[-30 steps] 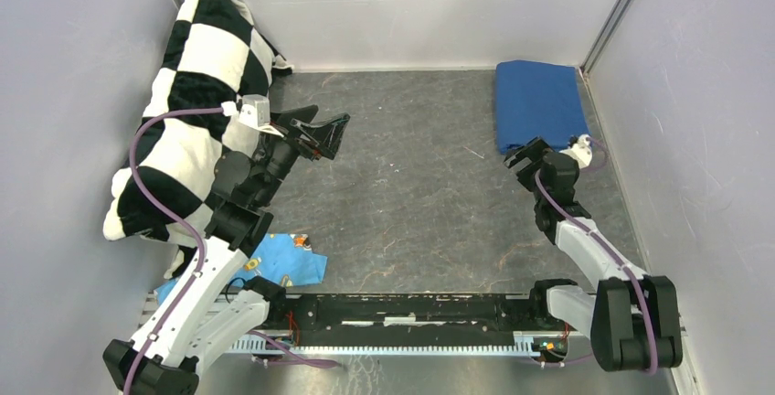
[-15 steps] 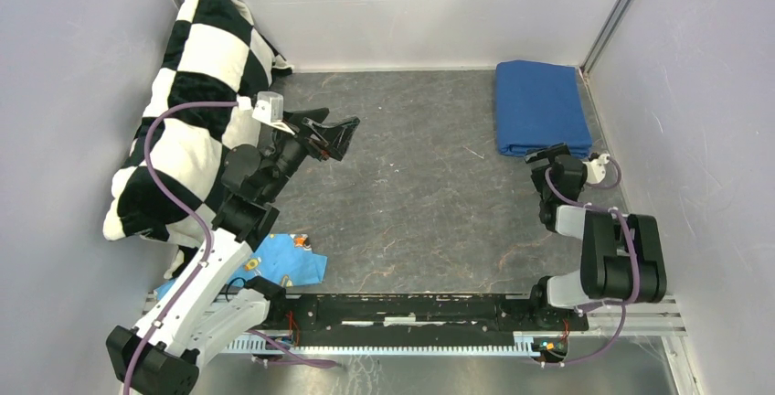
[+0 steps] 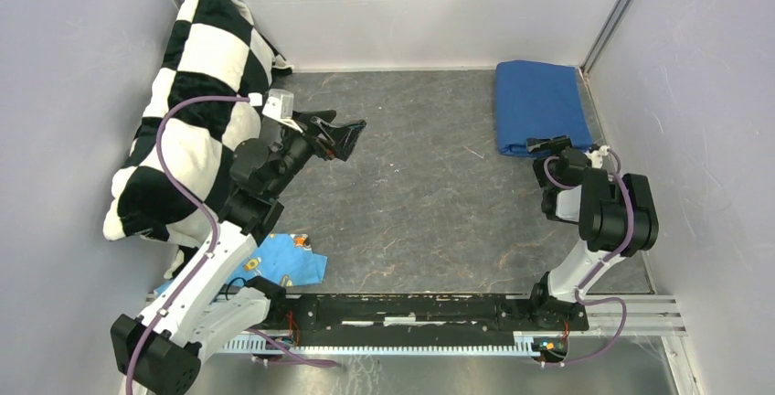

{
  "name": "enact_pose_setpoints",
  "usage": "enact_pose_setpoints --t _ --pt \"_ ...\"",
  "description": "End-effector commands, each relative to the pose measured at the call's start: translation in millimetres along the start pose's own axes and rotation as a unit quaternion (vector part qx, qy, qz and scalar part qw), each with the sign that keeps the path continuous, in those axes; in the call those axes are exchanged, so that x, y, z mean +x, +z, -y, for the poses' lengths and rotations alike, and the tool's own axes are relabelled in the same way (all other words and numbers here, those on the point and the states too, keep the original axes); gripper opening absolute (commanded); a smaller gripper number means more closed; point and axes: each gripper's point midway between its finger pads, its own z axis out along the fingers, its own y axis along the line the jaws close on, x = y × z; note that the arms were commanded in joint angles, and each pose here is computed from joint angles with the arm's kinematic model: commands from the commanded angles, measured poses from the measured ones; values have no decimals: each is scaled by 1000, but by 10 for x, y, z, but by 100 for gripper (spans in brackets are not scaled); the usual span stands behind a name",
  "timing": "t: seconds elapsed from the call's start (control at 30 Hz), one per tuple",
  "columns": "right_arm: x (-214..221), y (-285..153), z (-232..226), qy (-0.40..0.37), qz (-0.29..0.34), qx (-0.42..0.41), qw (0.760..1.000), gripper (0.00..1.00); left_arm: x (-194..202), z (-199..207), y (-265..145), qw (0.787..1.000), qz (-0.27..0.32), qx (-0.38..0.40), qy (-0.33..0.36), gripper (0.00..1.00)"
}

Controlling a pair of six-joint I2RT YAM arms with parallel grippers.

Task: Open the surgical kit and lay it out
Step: Move the surgical kit at the center of the board.

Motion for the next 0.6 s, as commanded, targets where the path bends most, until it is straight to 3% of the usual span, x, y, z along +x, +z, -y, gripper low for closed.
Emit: enact_pose_setpoints --t 0.0,0.13,0.57 --pt "26 -7 -22 20 -2 -26 999 85 -150 135 47 999 21 29 -4 100" --pt "11 -32 94 38 13 -11 999 82 -128 161 56 999 19 38 -10 100" --pt "-7 48 33 36 19 -42 998 50 -140 185 44 999 24 45 -9 100"
